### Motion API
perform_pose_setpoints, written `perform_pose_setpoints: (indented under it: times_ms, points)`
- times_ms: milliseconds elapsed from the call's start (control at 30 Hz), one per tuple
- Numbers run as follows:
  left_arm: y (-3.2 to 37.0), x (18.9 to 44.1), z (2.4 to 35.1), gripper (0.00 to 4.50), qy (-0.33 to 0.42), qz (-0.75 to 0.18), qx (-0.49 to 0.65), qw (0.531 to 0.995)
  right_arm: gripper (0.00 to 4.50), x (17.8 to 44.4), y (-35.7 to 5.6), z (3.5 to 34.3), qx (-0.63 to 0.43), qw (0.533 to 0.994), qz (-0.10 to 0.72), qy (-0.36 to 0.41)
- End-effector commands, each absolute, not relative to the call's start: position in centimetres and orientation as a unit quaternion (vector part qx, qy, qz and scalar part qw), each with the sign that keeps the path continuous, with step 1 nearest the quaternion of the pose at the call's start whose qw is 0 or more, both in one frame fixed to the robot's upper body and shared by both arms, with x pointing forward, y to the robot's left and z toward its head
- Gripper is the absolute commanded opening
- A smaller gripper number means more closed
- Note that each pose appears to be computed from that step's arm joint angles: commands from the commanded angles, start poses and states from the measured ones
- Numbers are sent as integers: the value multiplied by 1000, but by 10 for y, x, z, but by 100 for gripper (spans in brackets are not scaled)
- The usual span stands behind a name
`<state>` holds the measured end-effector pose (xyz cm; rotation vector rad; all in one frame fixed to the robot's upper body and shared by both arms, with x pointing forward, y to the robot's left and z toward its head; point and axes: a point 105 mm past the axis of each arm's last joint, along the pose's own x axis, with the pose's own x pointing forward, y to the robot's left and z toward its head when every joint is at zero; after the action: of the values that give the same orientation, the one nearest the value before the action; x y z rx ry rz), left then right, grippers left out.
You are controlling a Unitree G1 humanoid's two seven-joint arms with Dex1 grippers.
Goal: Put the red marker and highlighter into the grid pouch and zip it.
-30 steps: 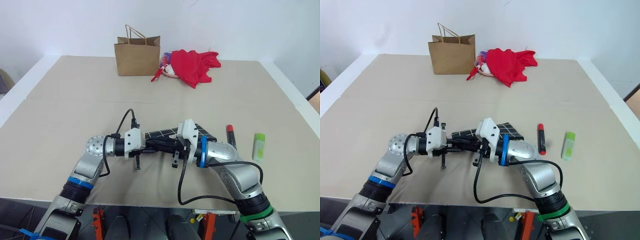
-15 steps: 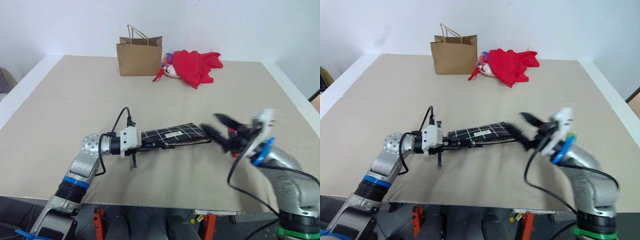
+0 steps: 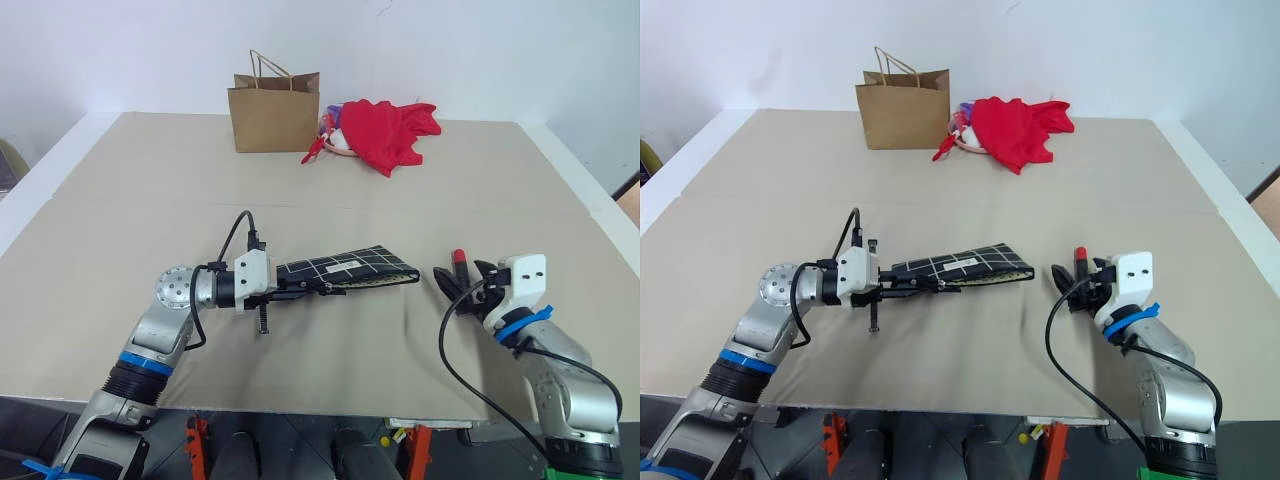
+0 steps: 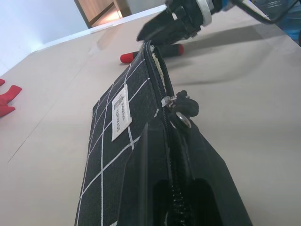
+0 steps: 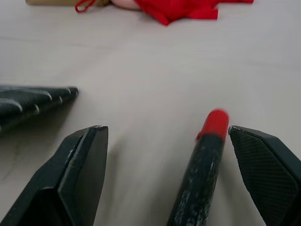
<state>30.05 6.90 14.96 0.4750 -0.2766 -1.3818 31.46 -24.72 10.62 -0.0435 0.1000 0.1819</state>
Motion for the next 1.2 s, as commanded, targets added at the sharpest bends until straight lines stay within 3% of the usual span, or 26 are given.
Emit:
perform_pose_setpoints:
  times_ms: [33, 67, 133, 400, 500, 633, 833, 900, 1033, 1100, 1200]
  points:
    - [69, 295, 163, 0, -152, -626, 222, 732, 440, 309, -249, 91, -11, 995, 64, 80]
    - [69, 295, 164, 0, -152, -626, 221, 732, 440, 308, -250, 88, -2, 995, 53, 85]
    - [69, 294, 164, 0, -152, -625, 221, 733, 389, 307, -251, 82, 1, 995, 39, 96]
    - [70, 296, 163, 0, -150, -622, 221, 736, 63, 307, -239, 82, -8, 994, 36, 101]
    - [68, 295, 162, 0, -150, -626, 222, 733, 63, 312, -231, 103, -31, 994, 78, 69]
    - [68, 295, 162, 0, -149, -630, 222, 729, 63, 317, -216, 160, -55, 980, 192, -26]
    - [67, 292, 159, 0, -143, -642, 220, 720, 63, 296, -196, 221, -123, 910, 382, -102]
    - [67, 292, 158, 0, -142, -646, 219, 718, 63, 282, -186, 224, -148, 873, 457, -89]
    - [67, 291, 159, 0, -143, -650, 221, 713, 63, 254, -181, 197, -238, 790, 565, -5]
    - [67, 291, 161, 0, -144, -651, 221, 712, 63, 245, -187, 184, -267, 758, 594, 32]
    - [66, 290, 161, 0, -147, -651, 221, 711, 63, 248, -198, 177, -287, 753, 590, 53]
